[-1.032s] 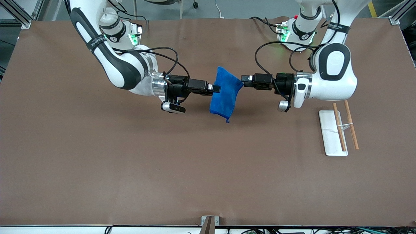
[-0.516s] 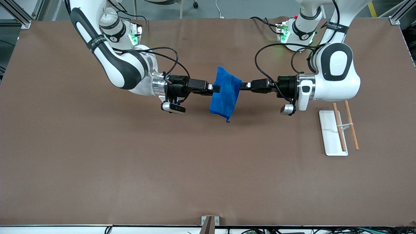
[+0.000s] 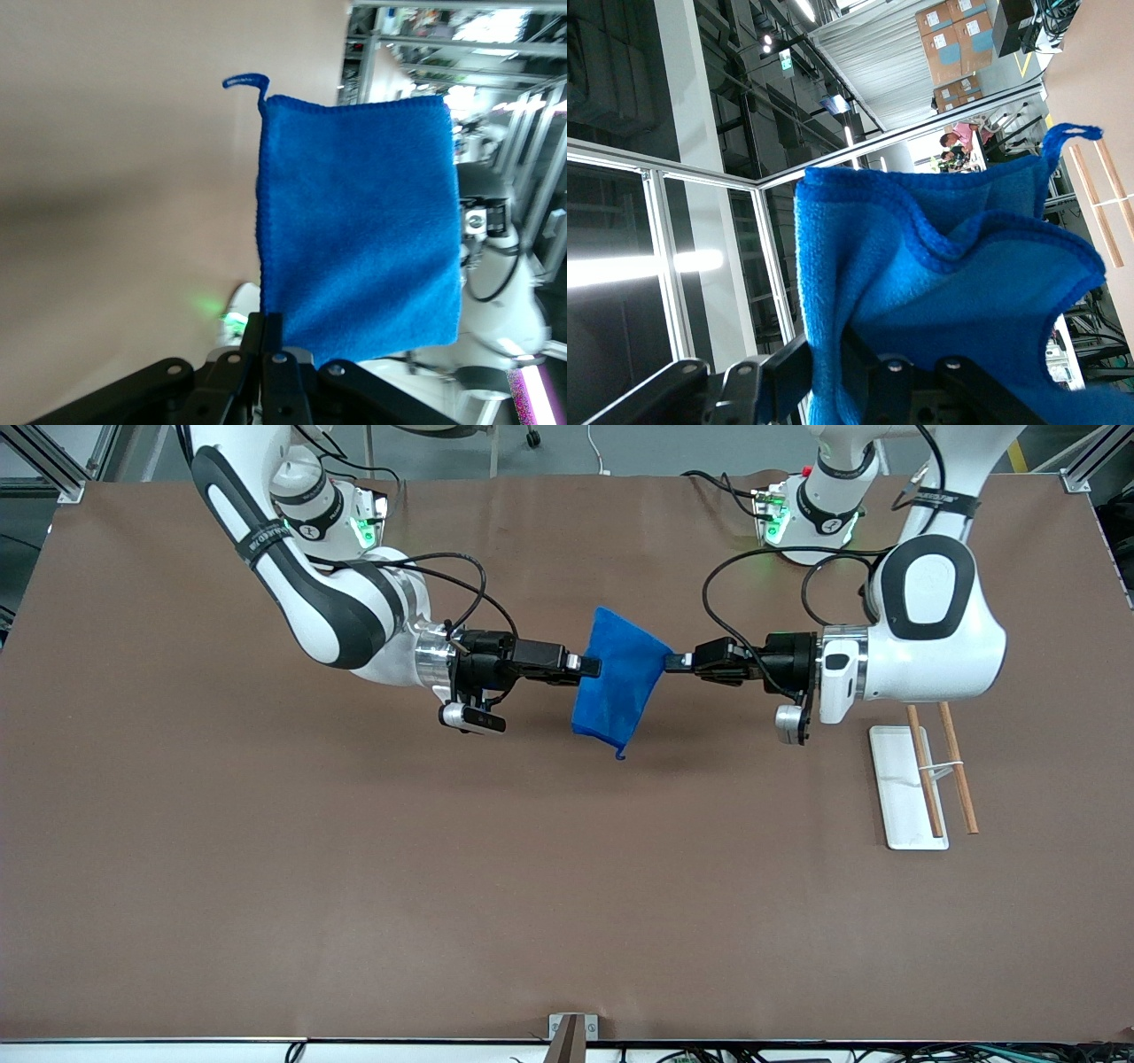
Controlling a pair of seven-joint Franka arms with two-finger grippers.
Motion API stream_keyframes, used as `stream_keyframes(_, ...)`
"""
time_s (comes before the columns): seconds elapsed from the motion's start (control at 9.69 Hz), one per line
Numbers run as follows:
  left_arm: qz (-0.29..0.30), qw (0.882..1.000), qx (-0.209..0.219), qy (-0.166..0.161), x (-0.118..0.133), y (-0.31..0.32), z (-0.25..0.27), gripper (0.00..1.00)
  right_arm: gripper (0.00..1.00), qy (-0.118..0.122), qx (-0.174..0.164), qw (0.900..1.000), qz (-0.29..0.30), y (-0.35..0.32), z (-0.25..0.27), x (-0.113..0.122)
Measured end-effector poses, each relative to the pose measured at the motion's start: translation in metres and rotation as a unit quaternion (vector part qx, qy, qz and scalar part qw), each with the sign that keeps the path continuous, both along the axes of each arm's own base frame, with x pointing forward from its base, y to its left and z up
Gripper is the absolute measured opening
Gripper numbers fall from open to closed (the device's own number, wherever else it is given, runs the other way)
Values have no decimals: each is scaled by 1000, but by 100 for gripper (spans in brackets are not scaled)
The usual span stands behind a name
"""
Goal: Right arm passes towel to left arm to hang
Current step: 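Grasp the towel's free edge with the left gripper, then carry the towel to the dowels with the left gripper while the right gripper withdraws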
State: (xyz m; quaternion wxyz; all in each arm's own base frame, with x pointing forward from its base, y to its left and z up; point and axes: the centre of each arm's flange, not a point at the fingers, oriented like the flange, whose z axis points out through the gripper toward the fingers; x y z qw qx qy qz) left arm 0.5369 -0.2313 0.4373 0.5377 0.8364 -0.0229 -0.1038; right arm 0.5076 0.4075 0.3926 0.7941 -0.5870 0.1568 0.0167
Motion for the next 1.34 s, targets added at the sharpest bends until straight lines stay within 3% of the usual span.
stream_keyframes(0.52, 4, 999, 18, -27, 14, 17, 15, 2, 15, 0, 0, 1000, 0, 1, -1, -1)
stream_keyframes(0.83, 6, 999, 20, -27, 17, 21, 13, 2, 61, 2, -2, 1000, -13, -11, -2, 9)
stream_keyframes(1.03, 0, 998, 46, -42, 22, 29, 14, 2, 92, -6, -34, 999, -5, -46, -5, 32)
stream_keyframes(1.14, -1, 995, 79, -66, 29, 40, 18, 2, 100, 0, -71, 997, 15, -78, -4, 54)
stream_keyframes(1.34, 9, 984, 141, -104, 46, 80, 28, 2, 100, 3, -160, 986, 37, -142, 2, 90)
